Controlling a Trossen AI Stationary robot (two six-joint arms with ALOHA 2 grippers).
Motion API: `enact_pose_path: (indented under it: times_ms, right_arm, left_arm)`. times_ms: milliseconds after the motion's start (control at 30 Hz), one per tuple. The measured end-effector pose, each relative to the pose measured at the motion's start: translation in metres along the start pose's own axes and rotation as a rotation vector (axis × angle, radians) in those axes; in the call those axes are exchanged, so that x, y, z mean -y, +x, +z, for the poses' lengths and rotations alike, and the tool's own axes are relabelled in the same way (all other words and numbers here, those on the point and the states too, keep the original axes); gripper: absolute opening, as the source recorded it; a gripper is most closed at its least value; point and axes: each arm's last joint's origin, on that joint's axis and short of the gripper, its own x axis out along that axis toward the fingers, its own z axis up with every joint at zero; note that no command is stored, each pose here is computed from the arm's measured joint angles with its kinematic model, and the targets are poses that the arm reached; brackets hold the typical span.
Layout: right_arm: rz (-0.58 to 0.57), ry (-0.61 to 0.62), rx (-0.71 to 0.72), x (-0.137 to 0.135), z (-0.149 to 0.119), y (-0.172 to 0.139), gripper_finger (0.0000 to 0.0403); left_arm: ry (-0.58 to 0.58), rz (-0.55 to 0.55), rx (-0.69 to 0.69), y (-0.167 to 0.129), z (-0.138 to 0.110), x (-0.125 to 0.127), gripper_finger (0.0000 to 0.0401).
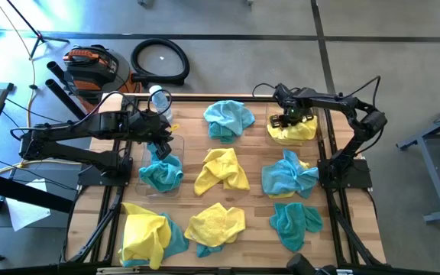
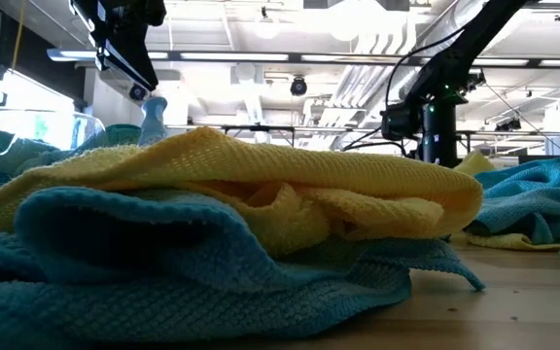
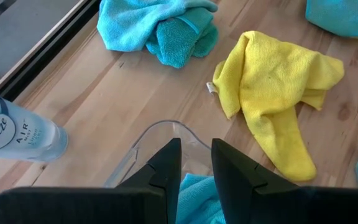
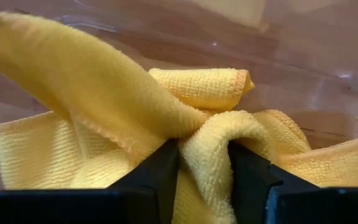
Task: Sort microfiber towel by color & place in baskets
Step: Put the yellow microfiber cloth into the right transparent bin, then put the blue microfiber cloth into the left transparent bin
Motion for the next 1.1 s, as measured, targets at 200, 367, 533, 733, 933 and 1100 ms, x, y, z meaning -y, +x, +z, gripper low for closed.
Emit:
enact_pose_path:
  times_ms: [200, 367, 533, 733, 933, 1100]
  right_arm:
    - [-0.042, -0.005, 0.007, 0.000, 0.003, -0.026, 0.0131]
    - [-0.014, 0.034, 0.077, 0.003, -0.008, -0.063, 0.0131]
    - [0.047, 0.079, 0.162, 0.009, -0.029, -0.099, 0.0131]
    - [0.071, 0.113, 0.292, 0.016, -0.059, -0.134, 0.0131]
    - [0.111, 0.145, 0.339, 0.020, -0.083, -0.152, 0.0130]
    - [0.094, 0.078, 0.299, 0.021, -0.099, -0.156, 0.0129]
  left_arm:
    - [0.046, 0.003, 0.001, 0.000, 0.000, 0.000, 0.0078]
    - [0.083, 0.004, 0.001, 0.000, 0.000, 0.000, 0.0078]
    - [0.133, 0.004, 0.001, 0.000, 0.000, 0.000, 0.0078]
    - [0.187, 0.003, 0.005, 0.000, 0.000, 0.000, 0.0078]
    - [0.201, 0.005, 0.002, 0.002, 0.001, 0.000, 0.0078]
    - [0.186, 0.020, -0.031, 0.017, 0.009, 0.001, 0.0078]
